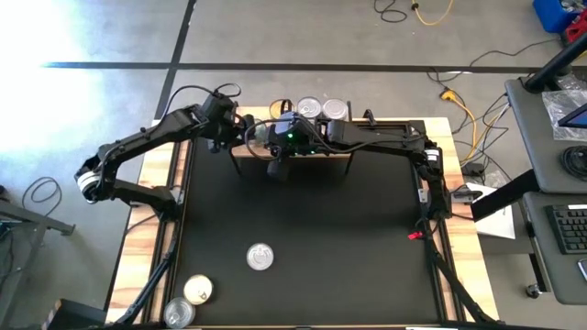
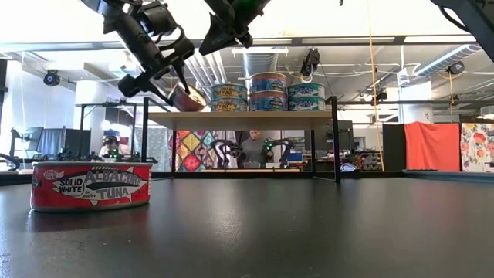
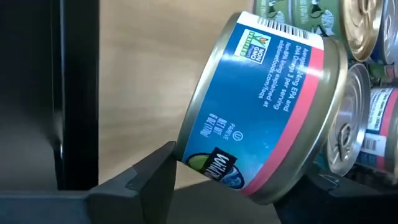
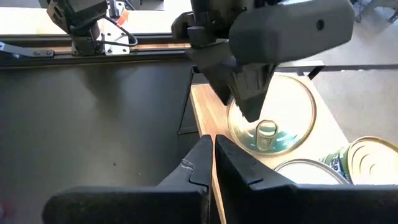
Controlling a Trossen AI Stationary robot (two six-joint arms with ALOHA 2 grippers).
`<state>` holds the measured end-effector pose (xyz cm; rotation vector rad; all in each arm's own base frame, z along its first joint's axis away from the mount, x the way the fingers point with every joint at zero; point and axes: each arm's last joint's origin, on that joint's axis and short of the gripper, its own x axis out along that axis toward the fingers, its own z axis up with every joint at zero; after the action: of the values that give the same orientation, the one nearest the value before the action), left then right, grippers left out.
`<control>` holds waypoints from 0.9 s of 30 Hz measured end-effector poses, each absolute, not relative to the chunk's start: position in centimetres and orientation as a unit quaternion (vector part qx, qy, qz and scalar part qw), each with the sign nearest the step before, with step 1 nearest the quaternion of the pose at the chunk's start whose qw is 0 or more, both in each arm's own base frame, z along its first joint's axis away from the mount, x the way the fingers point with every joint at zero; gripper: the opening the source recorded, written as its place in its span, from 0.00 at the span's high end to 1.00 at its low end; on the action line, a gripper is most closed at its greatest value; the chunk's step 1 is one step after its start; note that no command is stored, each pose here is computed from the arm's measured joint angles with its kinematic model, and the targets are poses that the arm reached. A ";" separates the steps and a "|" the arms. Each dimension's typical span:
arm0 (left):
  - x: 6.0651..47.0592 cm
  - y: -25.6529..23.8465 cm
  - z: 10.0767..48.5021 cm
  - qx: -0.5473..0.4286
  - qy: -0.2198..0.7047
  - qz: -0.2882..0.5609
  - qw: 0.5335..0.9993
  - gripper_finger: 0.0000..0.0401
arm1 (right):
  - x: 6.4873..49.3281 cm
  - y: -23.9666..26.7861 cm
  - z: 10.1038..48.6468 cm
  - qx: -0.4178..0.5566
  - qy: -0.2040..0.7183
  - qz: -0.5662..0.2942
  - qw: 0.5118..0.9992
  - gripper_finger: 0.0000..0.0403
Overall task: Stack canned seafood by type on shelf
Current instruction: Put the top pink tuna can on the shelf
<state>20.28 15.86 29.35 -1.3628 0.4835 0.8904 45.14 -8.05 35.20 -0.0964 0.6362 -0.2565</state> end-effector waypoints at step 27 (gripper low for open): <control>20.6 12.1 30.4 -0.713 0.047 0.472 0.516 0.53 | 45.1 -7.8 35.1 -0.068 0.321 -0.115 0.938 0.97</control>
<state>20.57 12.14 30.38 -1.7119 0.1117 1.1341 45.10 -7.84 35.07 -0.1381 0.6553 -0.2356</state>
